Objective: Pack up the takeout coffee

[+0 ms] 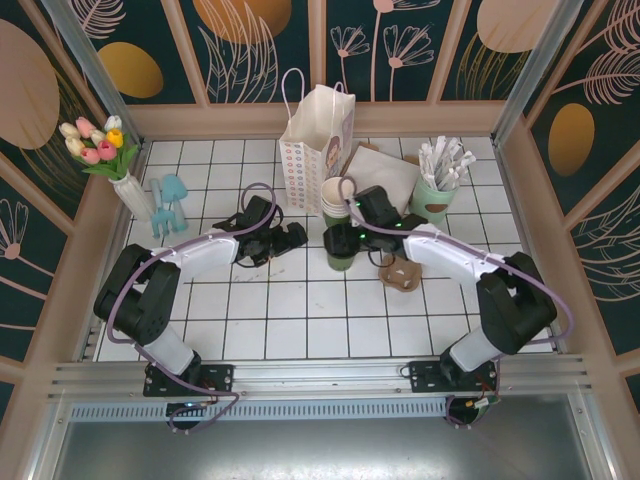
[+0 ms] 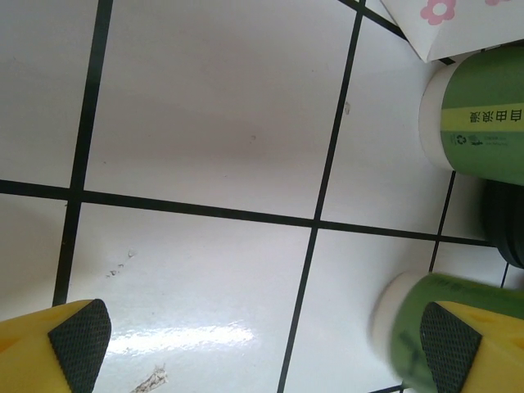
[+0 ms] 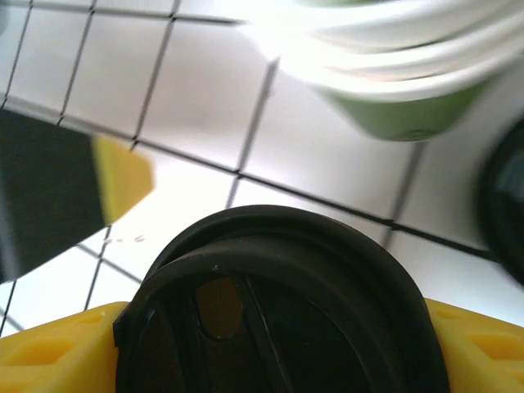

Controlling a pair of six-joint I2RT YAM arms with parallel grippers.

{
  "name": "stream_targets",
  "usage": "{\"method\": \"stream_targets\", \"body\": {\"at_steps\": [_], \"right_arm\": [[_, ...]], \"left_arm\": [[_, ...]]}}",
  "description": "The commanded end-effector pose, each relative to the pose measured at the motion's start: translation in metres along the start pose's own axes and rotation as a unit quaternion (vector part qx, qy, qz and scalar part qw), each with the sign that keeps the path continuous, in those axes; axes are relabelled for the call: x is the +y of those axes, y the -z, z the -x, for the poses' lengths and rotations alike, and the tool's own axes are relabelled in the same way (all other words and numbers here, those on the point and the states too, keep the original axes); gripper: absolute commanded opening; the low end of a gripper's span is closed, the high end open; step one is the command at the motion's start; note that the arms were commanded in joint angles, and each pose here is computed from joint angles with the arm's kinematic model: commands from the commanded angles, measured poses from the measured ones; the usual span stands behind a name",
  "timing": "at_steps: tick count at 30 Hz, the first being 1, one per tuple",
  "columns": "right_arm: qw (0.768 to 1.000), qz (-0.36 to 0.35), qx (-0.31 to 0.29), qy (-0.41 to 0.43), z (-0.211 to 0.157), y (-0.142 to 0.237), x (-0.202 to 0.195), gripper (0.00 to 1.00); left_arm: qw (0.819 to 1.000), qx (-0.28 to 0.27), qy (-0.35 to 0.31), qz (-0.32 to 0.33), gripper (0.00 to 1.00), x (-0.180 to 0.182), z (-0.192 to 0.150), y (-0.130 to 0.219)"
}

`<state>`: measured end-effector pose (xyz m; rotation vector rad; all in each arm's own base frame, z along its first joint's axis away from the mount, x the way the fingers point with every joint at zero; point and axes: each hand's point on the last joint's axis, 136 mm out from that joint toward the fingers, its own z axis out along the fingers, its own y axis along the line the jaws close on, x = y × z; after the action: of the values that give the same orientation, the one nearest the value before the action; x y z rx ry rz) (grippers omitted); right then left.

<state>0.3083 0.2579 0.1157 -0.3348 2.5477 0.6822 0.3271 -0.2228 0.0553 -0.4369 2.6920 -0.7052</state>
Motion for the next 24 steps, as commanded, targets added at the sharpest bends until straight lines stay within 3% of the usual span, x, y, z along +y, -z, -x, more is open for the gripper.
{"method": "stream_targets", "body": {"at_steps": [1, 11, 24], "right_arm": [[0.999, -0.028, 0.0, -0.044, -0.001, 0.014, -0.034, 0.72], [0.985, -0.103, -0.062, -0.124, 0.038, 0.02, -0.109, 0.71], [0.975, -0.127, -0.11, -0.144, 0.086, 0.009, -0.142, 0.7]], "left_arm": [[1.0, -0.02, -0.001, -0.009, 0.98, -0.011, 0.009, 0.01], [1.0, -0.024, 0.002, -0.012, 0.98, -0.012, 0.01, 0.014], [1.0, -0.023, -0.002, -0.012, 0.99, -0.012, 0.008, 0.015]]}}
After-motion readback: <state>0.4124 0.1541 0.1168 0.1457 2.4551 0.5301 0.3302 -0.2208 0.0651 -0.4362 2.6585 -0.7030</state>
